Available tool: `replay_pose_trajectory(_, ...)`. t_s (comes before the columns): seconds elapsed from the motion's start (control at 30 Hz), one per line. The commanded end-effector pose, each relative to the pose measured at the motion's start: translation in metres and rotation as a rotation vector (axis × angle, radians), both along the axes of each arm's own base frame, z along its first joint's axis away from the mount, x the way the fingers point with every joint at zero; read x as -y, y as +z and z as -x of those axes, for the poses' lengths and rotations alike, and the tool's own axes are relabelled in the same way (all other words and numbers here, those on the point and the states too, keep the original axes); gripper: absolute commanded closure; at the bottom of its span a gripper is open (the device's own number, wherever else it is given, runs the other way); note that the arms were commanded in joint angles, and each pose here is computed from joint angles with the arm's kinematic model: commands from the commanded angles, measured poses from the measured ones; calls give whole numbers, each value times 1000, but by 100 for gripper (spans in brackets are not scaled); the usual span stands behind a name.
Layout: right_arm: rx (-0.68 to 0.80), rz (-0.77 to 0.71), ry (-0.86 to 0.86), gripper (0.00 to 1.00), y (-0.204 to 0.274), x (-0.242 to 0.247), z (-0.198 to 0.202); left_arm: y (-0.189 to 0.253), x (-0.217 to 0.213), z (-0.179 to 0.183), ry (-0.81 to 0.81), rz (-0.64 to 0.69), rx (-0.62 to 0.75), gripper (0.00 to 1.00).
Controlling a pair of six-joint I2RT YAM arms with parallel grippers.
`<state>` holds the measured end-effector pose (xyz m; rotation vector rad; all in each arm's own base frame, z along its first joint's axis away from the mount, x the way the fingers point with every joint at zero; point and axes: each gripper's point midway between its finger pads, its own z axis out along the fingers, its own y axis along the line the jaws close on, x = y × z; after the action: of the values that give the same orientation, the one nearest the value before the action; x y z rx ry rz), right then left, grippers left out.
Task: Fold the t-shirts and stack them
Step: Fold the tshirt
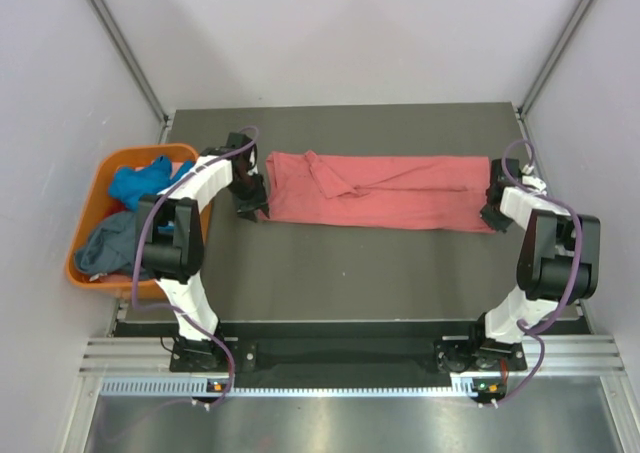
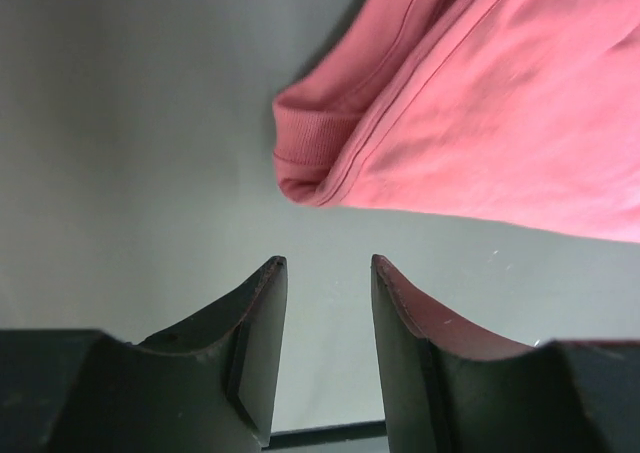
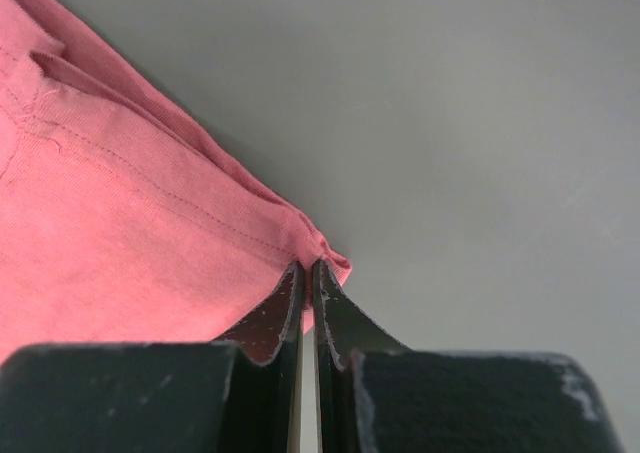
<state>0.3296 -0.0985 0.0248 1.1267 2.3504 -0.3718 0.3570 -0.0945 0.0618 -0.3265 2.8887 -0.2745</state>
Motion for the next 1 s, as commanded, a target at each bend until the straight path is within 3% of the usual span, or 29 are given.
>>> replay_pose_trajectory(0.0,-6,50,-16,100,6,14,7,8,7,-10,6,60,68,55)
replay_pose_trajectory(0.23,4,45,-7,100,8,13,4,-15,-3,-12,63,57,57,54)
replay_pose_trajectory(0.7,6,43,-4,100,8,13,2,-13,-2,-27,101,88,105,54)
replay_pose_trajectory(0.83,10,42,-10,100,9,14,3,-27,-5,-25,114,63,76,57)
replay_pose_trajectory(0.97,5,41,-16,100,7,16,5,-35,-7,-22,125,55,61,72)
